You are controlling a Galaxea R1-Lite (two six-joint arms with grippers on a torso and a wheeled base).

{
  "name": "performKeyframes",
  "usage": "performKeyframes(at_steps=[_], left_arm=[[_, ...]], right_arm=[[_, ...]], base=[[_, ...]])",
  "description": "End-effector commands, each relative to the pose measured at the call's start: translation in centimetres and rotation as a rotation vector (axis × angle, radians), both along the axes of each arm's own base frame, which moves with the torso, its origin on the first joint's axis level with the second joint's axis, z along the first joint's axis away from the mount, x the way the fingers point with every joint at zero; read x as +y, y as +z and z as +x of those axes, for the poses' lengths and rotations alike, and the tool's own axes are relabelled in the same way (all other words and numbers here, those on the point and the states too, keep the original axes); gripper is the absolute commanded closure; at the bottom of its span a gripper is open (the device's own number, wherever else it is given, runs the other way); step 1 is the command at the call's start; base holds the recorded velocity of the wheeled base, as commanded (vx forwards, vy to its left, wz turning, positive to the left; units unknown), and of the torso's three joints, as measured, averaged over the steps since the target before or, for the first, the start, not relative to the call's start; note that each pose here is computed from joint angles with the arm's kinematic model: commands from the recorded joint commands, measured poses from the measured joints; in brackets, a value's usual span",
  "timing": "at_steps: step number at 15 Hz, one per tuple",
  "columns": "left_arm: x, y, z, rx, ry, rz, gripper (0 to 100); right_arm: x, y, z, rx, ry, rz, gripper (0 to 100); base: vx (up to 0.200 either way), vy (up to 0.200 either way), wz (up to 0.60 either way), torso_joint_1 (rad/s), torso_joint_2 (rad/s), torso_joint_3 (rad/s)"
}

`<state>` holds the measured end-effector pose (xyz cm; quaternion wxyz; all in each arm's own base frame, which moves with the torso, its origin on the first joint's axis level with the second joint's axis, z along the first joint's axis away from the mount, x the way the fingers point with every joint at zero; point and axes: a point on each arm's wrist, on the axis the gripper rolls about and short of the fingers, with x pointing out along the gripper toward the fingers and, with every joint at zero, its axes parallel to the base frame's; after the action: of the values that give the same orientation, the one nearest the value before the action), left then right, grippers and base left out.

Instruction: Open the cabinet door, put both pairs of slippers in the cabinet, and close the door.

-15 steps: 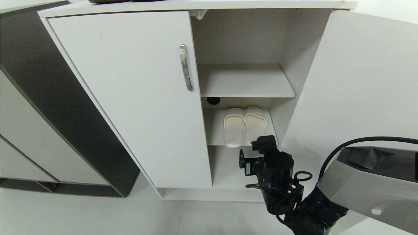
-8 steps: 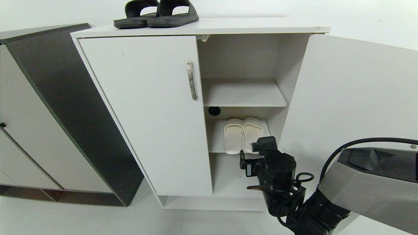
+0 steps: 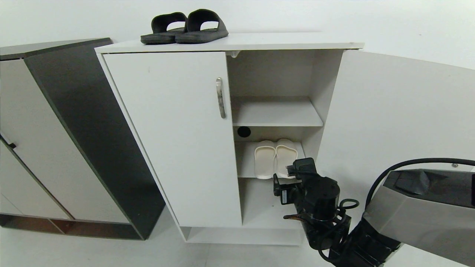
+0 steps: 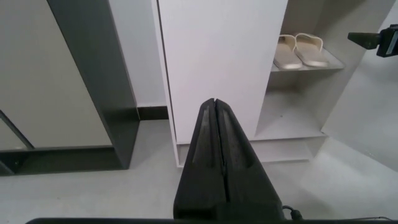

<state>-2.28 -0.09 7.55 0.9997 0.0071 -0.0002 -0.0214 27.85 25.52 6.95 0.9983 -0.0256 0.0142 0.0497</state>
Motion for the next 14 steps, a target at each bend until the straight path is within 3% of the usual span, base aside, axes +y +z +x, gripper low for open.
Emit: performKeyframes(at_steps=[1, 3, 14], left_arm=[[0.0, 0.0, 0.0, 0.001, 0.000, 0.001, 100], [0.0, 0.0, 0.0, 0.002, 0.000, 0.000, 100], [0.0, 0.0, 0.0, 0.002, 0.000, 0.000, 100]], right_arm=[[-0.1, -0.3, -0.1, 0.006, 0.005, -0.007, 0], [-0.1, -0.4, -0.2, 0.008, 0.007, -0.009, 0], [-1.1, -1.1, -0.6, 0.013, -0.001, -0.049, 0]], base=[[0.000, 0.000, 0.00, 0.000, 0.00, 0.000], [0.000, 0.000, 0.00, 0.000, 0.00, 0.000], [0.000, 0.200, 0.00, 0.003, 0.00, 0.004]])
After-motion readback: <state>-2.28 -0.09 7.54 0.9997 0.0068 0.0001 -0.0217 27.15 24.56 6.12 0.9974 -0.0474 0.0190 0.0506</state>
